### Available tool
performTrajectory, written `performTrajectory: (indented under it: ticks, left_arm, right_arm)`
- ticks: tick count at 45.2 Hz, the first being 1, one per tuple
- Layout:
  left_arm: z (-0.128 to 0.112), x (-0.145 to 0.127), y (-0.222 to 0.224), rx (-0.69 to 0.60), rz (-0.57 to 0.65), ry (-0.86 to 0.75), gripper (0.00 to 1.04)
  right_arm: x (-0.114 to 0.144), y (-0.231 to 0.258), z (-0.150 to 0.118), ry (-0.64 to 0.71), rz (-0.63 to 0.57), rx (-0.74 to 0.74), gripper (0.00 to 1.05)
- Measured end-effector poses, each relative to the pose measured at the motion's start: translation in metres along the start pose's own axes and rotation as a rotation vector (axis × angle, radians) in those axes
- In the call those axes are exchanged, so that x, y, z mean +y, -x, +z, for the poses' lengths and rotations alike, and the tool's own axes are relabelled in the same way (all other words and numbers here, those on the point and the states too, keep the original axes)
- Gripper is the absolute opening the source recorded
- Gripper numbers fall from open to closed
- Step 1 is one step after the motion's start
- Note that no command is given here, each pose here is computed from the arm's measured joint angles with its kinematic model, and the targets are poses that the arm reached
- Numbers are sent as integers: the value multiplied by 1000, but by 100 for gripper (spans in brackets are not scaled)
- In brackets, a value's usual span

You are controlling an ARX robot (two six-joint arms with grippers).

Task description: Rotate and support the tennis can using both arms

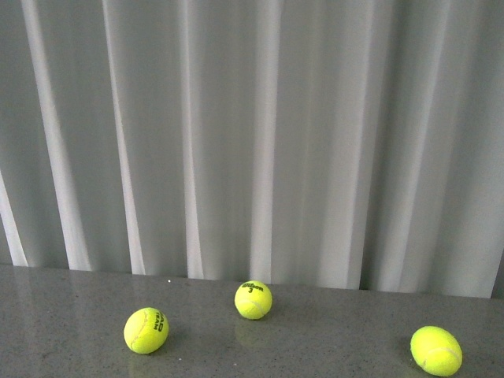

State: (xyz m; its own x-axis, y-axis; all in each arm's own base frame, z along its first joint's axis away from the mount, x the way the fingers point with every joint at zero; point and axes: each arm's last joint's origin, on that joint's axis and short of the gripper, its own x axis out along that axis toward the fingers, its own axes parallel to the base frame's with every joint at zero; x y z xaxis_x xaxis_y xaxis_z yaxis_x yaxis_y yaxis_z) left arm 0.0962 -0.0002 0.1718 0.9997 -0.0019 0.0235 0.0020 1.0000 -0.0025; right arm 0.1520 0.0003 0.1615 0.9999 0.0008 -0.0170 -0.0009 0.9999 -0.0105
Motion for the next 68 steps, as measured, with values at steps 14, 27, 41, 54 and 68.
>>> performTrajectory:
  ticks: [14,27,41,54,68]
  left_arm:
    - [0,0,0,0,0,0,98]
    - [0,0,0,0,0,0,98]
    - [0,0,0,0,0,0,98]
    - [0,0,0,0,0,0,98]
    - [0,0,0,0,0,0,98]
  right_arm:
    - [0,16,2,0,2,-8,3]
    - [0,29,6,0,2,-21,3]
    - [0,37,6,0,2,-24,3]
    - [0,43,6,0,2,-25,3]
    - [0,54,2,0,3,-18,3]
